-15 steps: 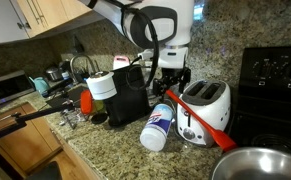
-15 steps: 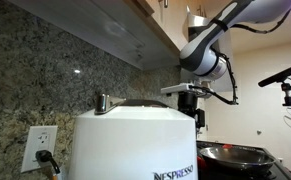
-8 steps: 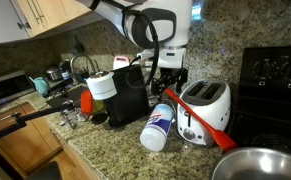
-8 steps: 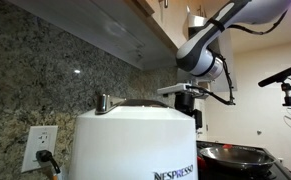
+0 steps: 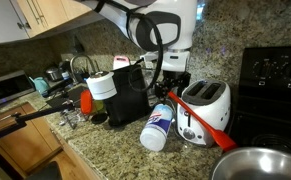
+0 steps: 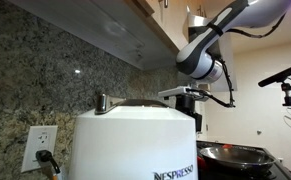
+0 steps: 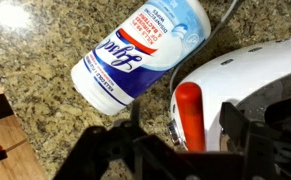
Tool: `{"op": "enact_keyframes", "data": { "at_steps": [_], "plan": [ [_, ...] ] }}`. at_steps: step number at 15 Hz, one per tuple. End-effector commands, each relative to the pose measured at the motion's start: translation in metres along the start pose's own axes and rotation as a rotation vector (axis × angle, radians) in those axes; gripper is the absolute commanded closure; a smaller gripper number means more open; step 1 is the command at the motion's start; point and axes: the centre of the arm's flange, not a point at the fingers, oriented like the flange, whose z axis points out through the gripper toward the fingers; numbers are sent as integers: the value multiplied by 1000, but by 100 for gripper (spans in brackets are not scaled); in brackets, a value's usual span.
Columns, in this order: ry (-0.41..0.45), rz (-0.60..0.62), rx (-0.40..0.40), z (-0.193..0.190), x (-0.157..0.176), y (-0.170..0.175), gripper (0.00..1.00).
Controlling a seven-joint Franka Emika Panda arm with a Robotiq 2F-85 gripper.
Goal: Use the orange spatula to stir the pan
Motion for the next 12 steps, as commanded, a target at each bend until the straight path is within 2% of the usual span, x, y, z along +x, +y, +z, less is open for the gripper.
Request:
{"op": "enact_keyframes", "data": {
  "at_steps": [1, 7, 9, 12],
  "plan": [
    [-8, 0, -10, -5, -1, -8, 49],
    [8, -12, -1, -8, -7, -7, 95],
    [14, -18, 13, -12, -9, -7, 100],
    [20, -23, 20, -15, -11, -5, 98]
  ]
}}
